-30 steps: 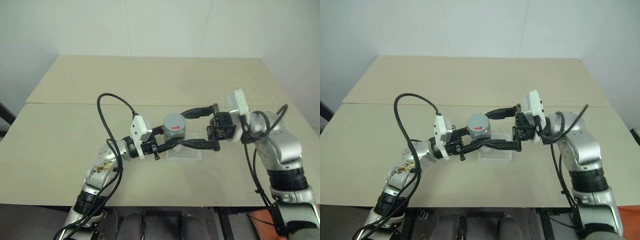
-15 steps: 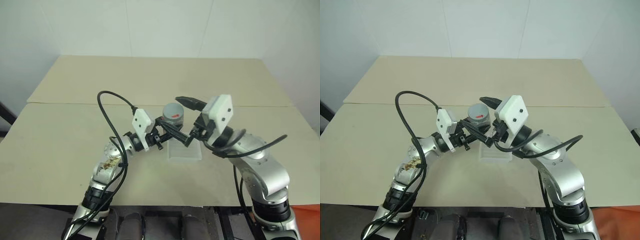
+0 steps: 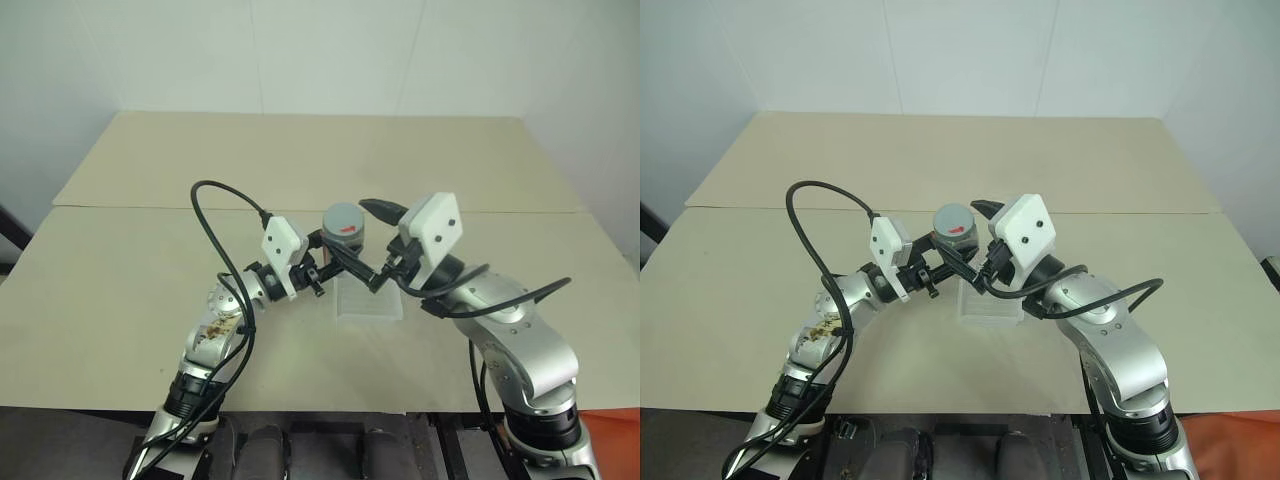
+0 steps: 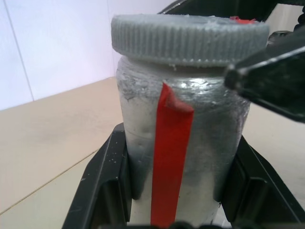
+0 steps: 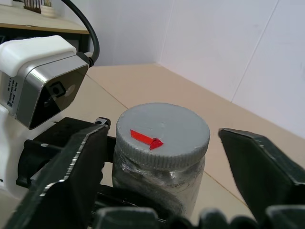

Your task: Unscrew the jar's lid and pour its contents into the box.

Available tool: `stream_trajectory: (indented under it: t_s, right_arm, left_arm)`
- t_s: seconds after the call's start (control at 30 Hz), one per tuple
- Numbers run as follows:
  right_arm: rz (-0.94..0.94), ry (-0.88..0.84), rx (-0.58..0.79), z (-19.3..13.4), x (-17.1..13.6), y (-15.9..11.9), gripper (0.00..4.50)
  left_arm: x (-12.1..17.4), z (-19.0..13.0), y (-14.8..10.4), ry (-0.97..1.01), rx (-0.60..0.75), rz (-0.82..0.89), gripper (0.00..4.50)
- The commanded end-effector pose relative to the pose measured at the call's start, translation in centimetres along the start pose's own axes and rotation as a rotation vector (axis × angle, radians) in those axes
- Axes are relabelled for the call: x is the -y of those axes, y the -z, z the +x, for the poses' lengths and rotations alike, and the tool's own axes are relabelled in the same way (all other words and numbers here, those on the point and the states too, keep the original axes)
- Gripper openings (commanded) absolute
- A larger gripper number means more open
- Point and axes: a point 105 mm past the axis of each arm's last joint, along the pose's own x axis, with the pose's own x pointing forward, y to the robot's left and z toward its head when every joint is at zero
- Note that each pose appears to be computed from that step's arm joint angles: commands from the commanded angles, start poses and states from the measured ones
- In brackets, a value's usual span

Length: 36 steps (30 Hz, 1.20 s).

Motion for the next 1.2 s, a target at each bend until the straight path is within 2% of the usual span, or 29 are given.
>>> stream_trajectory:
  t_s: [0.03,0.77,1.0,1.2]
  right_arm:
    - [-0.045,0.001,0.051,-0.2,-0.1,-1.5,3.19]
    - [-0.029,-0.058,0.094,0.2,-0.9,-1.9,3.19]
    - [0.019,-0.171,0.129,-0.8,-0.5,-2.1,3.19]
    - [0.02,-0.342,0.14,-1.2,0.1,-2.3,3.19]
  left_arm:
    - [0.2,0.1,-0.9,0.0,0.037,0.024,1.96]
    - [0.9,-0.3,-0.3,0.05,0.011,0.016,1.96]
    - [2.3,-1.2,-0.7,0.185,0.015,-0.025,1.96]
    - [2.8,-1.5,-0.8,0.242,0.01,-0.04,1.96]
